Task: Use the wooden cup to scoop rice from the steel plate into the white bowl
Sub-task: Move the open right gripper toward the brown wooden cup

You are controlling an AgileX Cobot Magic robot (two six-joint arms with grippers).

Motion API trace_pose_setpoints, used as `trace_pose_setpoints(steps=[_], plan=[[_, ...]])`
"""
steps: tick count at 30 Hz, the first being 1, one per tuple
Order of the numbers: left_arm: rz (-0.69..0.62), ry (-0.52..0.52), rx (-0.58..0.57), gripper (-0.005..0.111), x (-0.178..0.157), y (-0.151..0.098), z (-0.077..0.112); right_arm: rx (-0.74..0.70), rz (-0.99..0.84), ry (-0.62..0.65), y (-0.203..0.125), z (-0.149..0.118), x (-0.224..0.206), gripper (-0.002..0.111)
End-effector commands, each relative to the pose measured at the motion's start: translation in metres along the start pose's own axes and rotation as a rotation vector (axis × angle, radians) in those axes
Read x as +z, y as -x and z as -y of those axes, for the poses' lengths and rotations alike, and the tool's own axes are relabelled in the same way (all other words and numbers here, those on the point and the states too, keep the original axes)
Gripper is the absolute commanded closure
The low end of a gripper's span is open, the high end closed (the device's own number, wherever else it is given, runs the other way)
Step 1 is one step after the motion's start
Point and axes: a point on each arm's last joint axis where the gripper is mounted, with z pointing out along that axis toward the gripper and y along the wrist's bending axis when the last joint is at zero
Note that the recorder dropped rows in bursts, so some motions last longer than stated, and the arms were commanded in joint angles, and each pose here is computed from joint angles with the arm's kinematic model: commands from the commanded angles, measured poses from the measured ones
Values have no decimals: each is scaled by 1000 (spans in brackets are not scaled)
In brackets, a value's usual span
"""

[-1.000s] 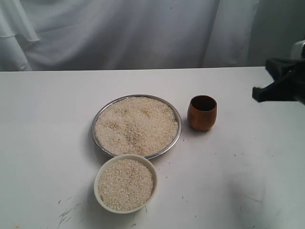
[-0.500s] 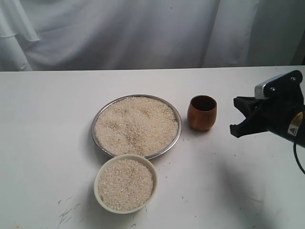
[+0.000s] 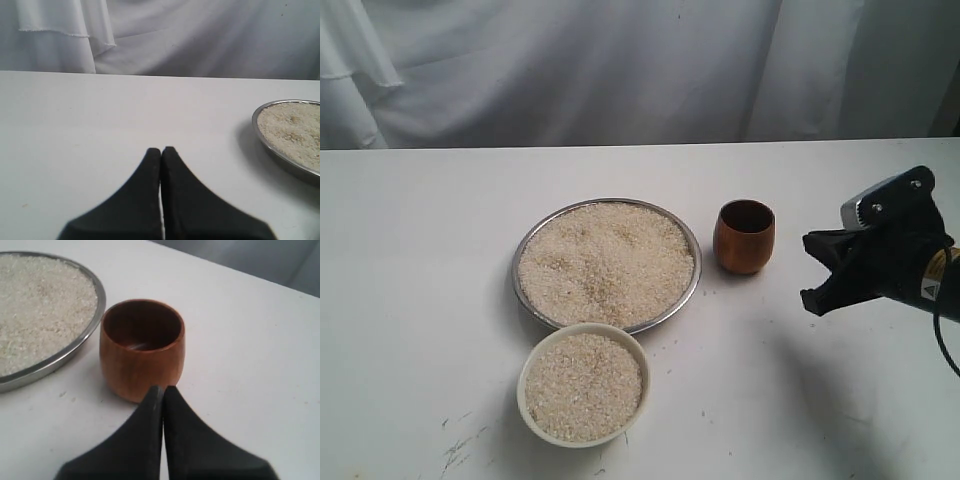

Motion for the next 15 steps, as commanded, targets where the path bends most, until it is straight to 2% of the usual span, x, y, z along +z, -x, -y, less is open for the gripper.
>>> trace_pose_setpoints(steps=[1, 12, 15], plan=[[7, -2, -4, 107, 0, -1, 0, -33, -14, 43, -4, -5, 3, 108], [7, -2, -4, 107, 0, -1, 0, 12, 17, 80, -12, -8, 12, 108], [7, -2, -4, 107, 0, -1, 0, 126, 16, 82, -12, -8, 12, 100]])
